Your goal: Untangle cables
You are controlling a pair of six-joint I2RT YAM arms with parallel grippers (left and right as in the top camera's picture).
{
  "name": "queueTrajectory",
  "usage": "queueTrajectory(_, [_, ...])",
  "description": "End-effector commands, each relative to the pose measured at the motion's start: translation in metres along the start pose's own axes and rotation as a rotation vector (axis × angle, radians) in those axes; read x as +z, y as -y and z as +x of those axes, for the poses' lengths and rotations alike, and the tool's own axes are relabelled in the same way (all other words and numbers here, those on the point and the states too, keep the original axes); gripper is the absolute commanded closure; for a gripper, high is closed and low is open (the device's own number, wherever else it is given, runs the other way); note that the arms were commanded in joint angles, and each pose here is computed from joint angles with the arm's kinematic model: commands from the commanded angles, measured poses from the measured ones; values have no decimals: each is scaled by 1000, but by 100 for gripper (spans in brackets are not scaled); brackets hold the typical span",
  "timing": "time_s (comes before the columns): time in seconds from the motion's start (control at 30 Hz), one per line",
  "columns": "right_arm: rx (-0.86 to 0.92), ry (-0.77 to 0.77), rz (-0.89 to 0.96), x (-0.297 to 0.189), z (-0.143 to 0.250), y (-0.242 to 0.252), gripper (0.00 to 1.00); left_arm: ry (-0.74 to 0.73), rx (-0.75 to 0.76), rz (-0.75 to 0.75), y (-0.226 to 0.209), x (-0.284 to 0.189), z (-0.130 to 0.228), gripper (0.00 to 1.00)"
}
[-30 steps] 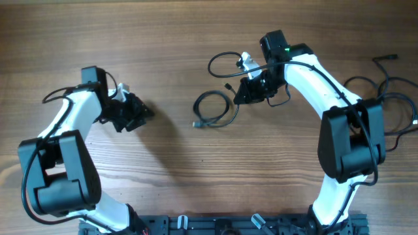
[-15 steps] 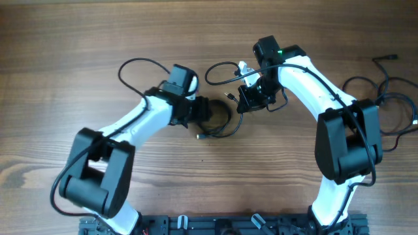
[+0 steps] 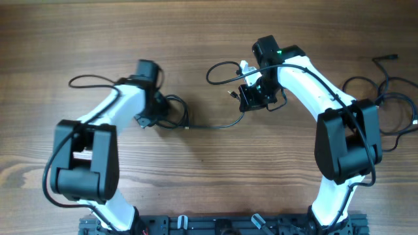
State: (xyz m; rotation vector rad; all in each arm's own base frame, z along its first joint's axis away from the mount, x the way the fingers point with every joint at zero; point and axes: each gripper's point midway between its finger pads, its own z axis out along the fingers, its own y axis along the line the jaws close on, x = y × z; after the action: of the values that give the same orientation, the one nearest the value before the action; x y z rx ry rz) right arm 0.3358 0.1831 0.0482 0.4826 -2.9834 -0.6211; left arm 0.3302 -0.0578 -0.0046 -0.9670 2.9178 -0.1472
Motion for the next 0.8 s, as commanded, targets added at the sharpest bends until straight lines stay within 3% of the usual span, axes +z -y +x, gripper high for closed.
queueTrajectory(0.0, [117,42,50,-3,-8,8,96,-265,18,171,0,15,34,77])
queueTrajectory(0.07, [110,54,-17,-3,-12,-3,96,-308,22,237,9,11,39,78])
queueTrajectory(0.13, [92,94,-26,-4,-22,-4,95,-385,90,439,40,-5,49,89])
queueTrajectory(0.17, [84,116,-21,-5,-27,-4,94,-384,101,496,47,-9,47,90])
queueTrajectory(0.53, [99,125,-74,-5,-31,-12,93,-328,129,526,56,-10,35,69])
queueTrajectory(0.67, [100,125,-74,-5,-31,-12,93,-257,166,560,63,-31,26,54])
queueTrajectory(0.77, [99,125,-74,-5,-31,-12,93,-110,189,509,60,-49,5,41])
